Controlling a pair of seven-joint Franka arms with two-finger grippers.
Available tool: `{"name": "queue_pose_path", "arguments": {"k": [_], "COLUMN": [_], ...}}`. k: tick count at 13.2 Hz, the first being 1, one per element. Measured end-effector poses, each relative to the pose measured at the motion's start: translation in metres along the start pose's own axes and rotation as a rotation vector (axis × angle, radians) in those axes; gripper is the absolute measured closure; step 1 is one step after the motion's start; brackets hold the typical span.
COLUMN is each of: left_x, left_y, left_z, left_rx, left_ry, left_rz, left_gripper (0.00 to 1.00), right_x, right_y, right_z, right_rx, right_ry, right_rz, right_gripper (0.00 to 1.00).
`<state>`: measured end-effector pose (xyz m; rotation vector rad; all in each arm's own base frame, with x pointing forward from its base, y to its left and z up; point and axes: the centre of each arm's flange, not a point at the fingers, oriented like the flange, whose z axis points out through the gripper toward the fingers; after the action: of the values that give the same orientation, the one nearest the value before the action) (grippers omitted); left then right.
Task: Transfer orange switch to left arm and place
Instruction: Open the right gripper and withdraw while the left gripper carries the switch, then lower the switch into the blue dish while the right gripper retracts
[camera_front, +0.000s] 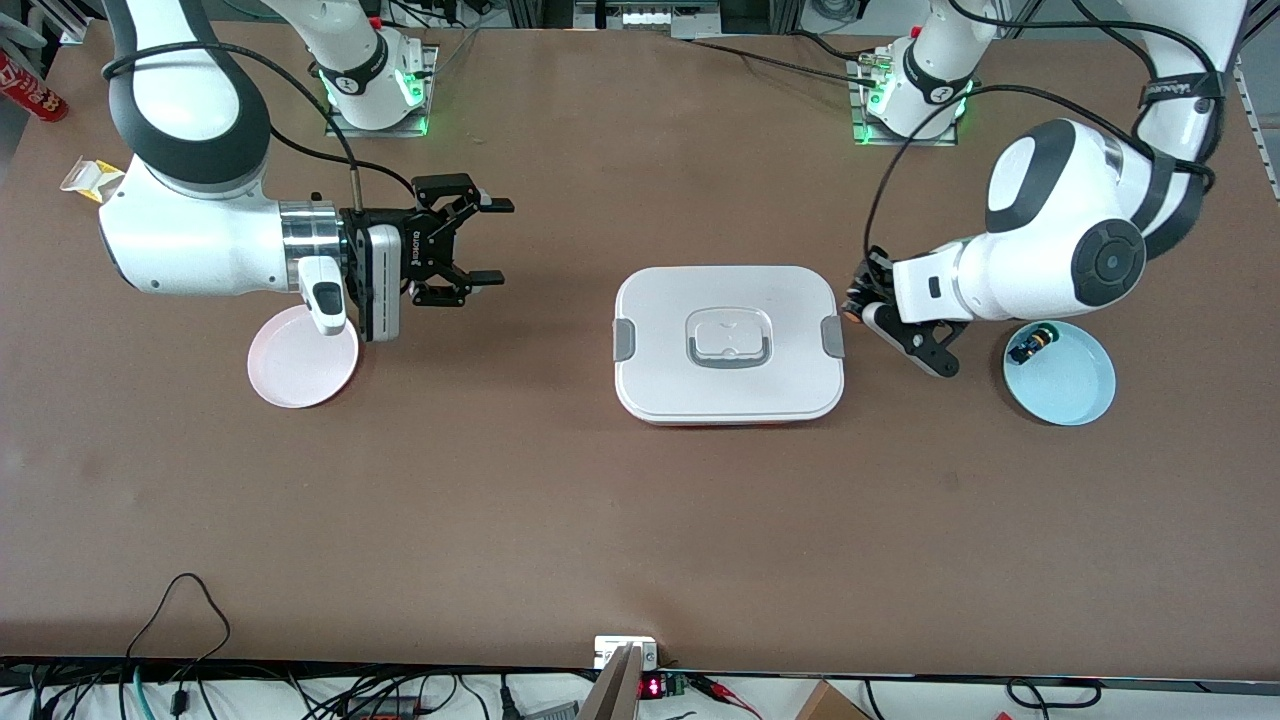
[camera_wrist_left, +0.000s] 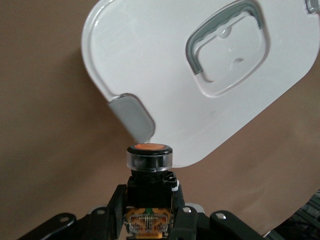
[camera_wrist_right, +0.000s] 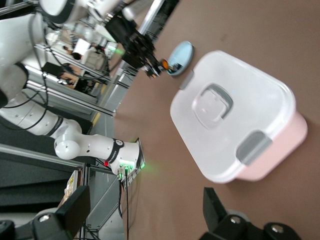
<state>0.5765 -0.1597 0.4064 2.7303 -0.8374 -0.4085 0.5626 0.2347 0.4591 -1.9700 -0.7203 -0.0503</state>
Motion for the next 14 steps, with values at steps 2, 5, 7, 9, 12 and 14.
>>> {"name": "queue_pose_path", "arguments": {"k": [2, 5, 7, 9, 12, 14], "left_x": [0.004, 0.001, -0.001, -0.007, -0.031, -0.052], "left_y": [-0.016, -0.037, -0.054, -0.076, -0.144, -0.202], "left_z": [-0.010, -0.008, -0.002, 0.004, 0.026, 0.043], "left_rx": [0.096, 0.219, 0.288, 0.300, 0.232, 0.227], "left_ry": [-0.053, -0.157, -0.230, -0.275, -0.311, -0.297], "left_rz": [0.096, 0.242, 0.339, 0.387, 0.441, 0.507], "left_gripper": [0.60, 0.60, 0.60, 0.60, 0.60, 0.60], "right_x": [-0.004, -0.011, -0.016, -0.024, -0.041, -0.047], "right_y": [0.009, 0.018, 0.023, 0.026, 0.029, 0.026], "right_z": [-0.005, -0.018, -0.029, -0.043, -0.071, -0.105], "right_rx": [-0.110, -0.286, -0.482, -0.701, -0.940, -1.064], "right_ry": [-0.046, -0.112, -0.158, -0.210, -0.292, -0.307], "right_rz": [0.133, 0.350, 0.489, 0.567, 0.620, 0.618], "right_gripper": [0.00, 0.00, 0.00, 0.00, 0.00, 0.00]}}
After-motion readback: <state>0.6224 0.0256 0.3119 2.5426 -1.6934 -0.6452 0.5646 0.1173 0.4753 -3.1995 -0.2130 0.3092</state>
